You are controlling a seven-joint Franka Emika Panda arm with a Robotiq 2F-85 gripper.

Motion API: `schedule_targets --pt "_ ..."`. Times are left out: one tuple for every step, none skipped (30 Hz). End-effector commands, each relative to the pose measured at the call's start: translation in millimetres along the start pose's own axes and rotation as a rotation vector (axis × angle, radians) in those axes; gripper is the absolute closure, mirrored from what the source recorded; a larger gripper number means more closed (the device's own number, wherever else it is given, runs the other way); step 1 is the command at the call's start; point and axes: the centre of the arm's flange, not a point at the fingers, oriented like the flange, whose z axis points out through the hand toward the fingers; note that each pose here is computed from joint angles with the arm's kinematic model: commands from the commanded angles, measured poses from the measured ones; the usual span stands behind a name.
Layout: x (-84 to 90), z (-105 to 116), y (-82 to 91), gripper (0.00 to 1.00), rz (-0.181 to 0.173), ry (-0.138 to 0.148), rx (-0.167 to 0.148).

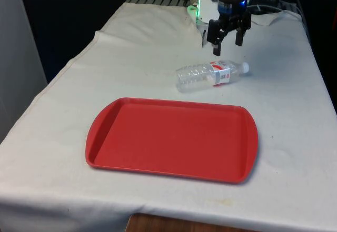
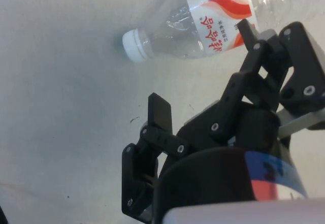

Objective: Place the bottle upright on the tray.

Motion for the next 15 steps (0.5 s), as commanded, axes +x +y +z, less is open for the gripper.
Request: schedule_targets --pt "-0.2 -0.2 0.6 0.00 -0.017 -0.005 -0.005" --pt "0.0 0.0 0.0 0.00 -0.007 0.000 0.000" --pt "-0.1 -0.2 0.6 0.00 -0.026 -0.005 -0.005" --pt "-0.1 -0.2 0.6 0.00 -0.033 -0.005 -0.005" --pt "-0.1 -0.2 0.6 0.00 -0.047 -0.005 -0.005" --pt "-0.1 -0.2 0.6 0.00 -0.047 -0.005 -0.005" --pt "-0.4 0.1 0.3 0.00 -0.061 -0.006 -0.004" --pt "-0.4 0.1 0.3 0.00 -0.068 -0.006 -0.004" --pt "-0.4 0.1 0.3 0.00 -0.076 -0.006 -0.004" --pt "-0.4 0.1 0.3 0.00 -0.083 -0.006 -0.004" --pt "-0.1 0.1 -0.1 0.00 -0.074 -0.001 0.001" --pt "-0.2 -0.1 0.5 0.00 -0.090 -0.006 -0.004" --pt "-0.2 -0.1 0.5 0.00 -0.096 -0.006 -0.004" --pt "-0.2 -0.1 0.5 0.00 -0.111 -0.006 -0.004" --pt "-0.2 -0.1 0.5 0.00 -0.118 -0.006 -0.004"
